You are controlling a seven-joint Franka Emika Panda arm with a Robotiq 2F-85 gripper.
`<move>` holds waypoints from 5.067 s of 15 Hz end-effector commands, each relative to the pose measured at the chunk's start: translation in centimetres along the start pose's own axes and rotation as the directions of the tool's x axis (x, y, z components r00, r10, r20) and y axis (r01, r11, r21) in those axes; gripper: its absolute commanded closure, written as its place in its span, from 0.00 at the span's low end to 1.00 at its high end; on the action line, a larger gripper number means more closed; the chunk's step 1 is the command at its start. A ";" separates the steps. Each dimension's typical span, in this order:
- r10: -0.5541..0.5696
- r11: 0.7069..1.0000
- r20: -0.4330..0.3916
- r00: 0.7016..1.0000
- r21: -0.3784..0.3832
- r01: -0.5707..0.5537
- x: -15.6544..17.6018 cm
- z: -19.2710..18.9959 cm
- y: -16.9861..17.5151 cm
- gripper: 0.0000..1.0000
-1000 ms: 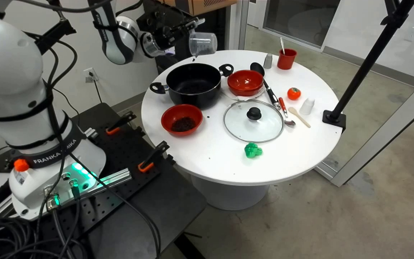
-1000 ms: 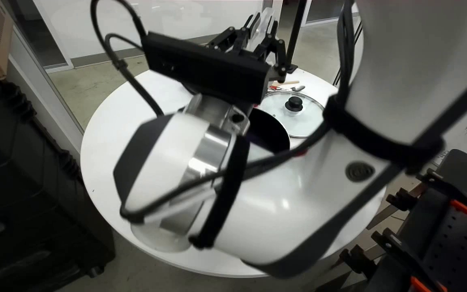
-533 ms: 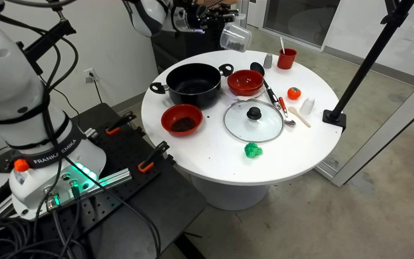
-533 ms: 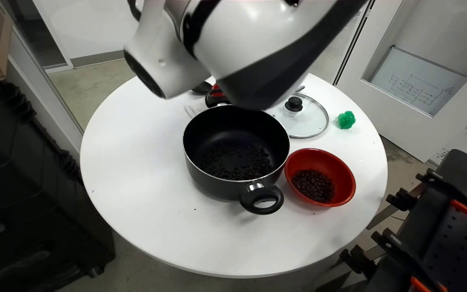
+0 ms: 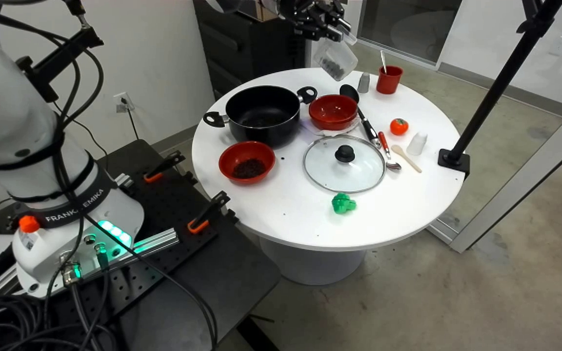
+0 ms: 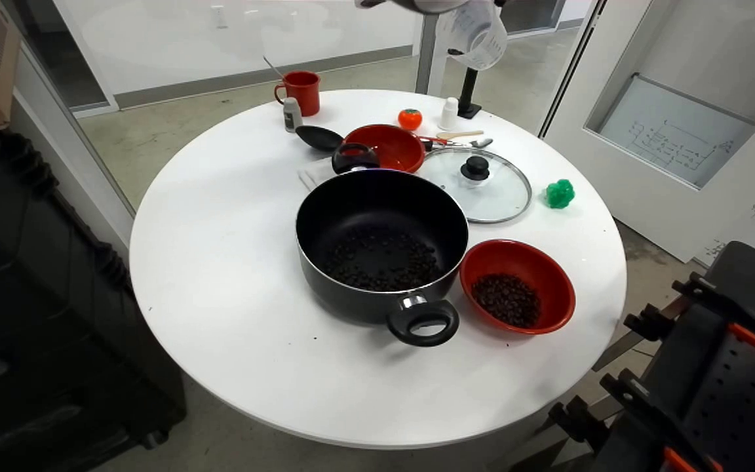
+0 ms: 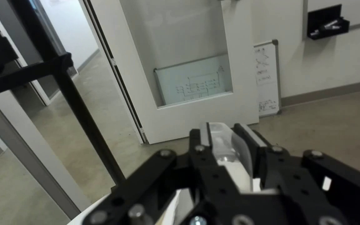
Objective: Put some of the objects from the measuring cup into the pot
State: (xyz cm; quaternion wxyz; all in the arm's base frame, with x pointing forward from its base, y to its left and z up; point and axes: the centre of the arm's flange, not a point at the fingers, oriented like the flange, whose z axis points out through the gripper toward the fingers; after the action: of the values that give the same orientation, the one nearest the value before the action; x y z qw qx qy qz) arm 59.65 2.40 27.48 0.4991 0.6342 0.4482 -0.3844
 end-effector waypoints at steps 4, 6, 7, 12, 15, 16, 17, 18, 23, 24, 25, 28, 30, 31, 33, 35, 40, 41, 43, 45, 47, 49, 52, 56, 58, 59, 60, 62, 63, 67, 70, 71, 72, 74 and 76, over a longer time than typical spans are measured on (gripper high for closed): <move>0.071 0.967 -0.253 0.965 0.255 -0.005 -7.2 10.5 3.5 0.94; 0.121 0.942 -0.310 0.943 0.337 -0.010 -9.0 15.1 5.1 0.94; 0.149 0.926 -0.334 0.931 0.378 -0.013 -9.9 17.3 5.9 0.94; 0.351 0.797 -0.382 0.855 0.601 -0.059 -12.6 28.6 8.1 0.94; 0.485 0.688 -0.377 0.789 0.722 -0.079 -11.6 32.5 8.5 0.94; 0.532 0.649 -0.370 0.762 0.756 -0.086 -11.0 33.4 8.6 0.94; 0.574 0.609 -0.360 0.735 0.788 -0.090 -10.0 34.2 8.7 0.94; 0.613 0.571 -0.354 0.707 0.816 -0.088 -9.1 34.9 8.8 0.94; 0.674 0.474 -0.294 0.677 0.876 -0.092 -5.3 38.0 8.5 0.94; 0.677 0.466 -0.285 0.679 0.880 -0.096 -4.8 38.5 8.3 0.94; 0.676 0.459 -0.276 0.683 0.883 -0.098 -4.3 39.1 7.9 0.94; 0.671 0.444 -0.250 0.698 0.889 -0.108 -3.2 40.3 6.5 0.94; 0.666 0.432 -0.235 0.708 0.895 -0.109 -2.3 41.0 5.4 0.94; 0.662 0.425 -0.227 0.714 0.899 -0.109 -1.9 41.2 4.9 0.94; 0.658 0.414 -0.216 0.721 0.904 -0.106 -0.9 41.5 3.7 0.94; 0.650 0.411 -0.205 0.732 0.905 -0.112 0.1 41.9 2.7 0.94; 0.639 0.427 -0.181 0.748 0.892 -0.148 4.2 44.1 0.5 0.94; 0.640 0.427 -0.178 0.748 0.891 -0.154 4.9 44.4 0.1 0.94; 0.636 0.432 -0.181 0.750 0.889 -0.151 6.3 45.2 -0.5 0.94; 0.631 0.427 -0.190 0.752 0.895 -0.132 7.6 45.9 -1.1 0.94; 0.629 0.419 -0.195 0.752 0.900 -0.117 8.2 46.1 -1.5 0.94; 0.631 0.413 -0.197 0.750 0.904 -0.110 8.3 46.2 -1.7 0.94; 0.644 0.406 -0.200 0.739 0.907 -0.109 7.9 46.1 -1.4 0.94; 0.650 0.411 -0.198 0.734 0.904 -0.120 7.7 45.9 -1.3 0.35; 0.655 0.417 -0.203 0.728 0.900 -0.124 7.7 45.8 -1.2 0.20; 0.658 0.420 -0.205 0.725 0.898 -0.128 7.6 45.8 -1.1 0.14; 0.661 0.422 -0.207 0.721 0.897 -0.129 7.5 45.8 -1.0 0.08; 0.671 0.421 -0.209 0.711 0.897 -0.134 7.0 45.6 -0.7 0.00; 0.678 0.419 -0.210 0.705 0.898 -0.136 6.5 45.5 -0.6 0.00; 0.732 0.411 -0.222 0.644 0.898 -0.157 1.3 43.5 1.1 0.00; 0.772 0.392 -0.185 0.608 0.891 -0.228 -3.9 41.6 2.9 0.00; 0.787 0.384 -0.169 0.594 0.887 -0.256 -5.5 40.8 3.5 0.00; 0.800 0.375 -0.156 0.580 0.883 -0.281 -6.8 39.8 4.0 0.00; 0.828 0.350 -0.130 0.545 0.880 -0.321 -8.9 37.5 4.9 0.00; 0.850 0.331 -0.115 0.514 0.875 -0.352 -10.4 34.8 5.6 0.00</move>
State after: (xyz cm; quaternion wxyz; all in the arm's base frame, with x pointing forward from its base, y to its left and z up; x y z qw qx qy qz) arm 61.96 -38.34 28.90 0.1204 0.9811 0.0958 -0.1177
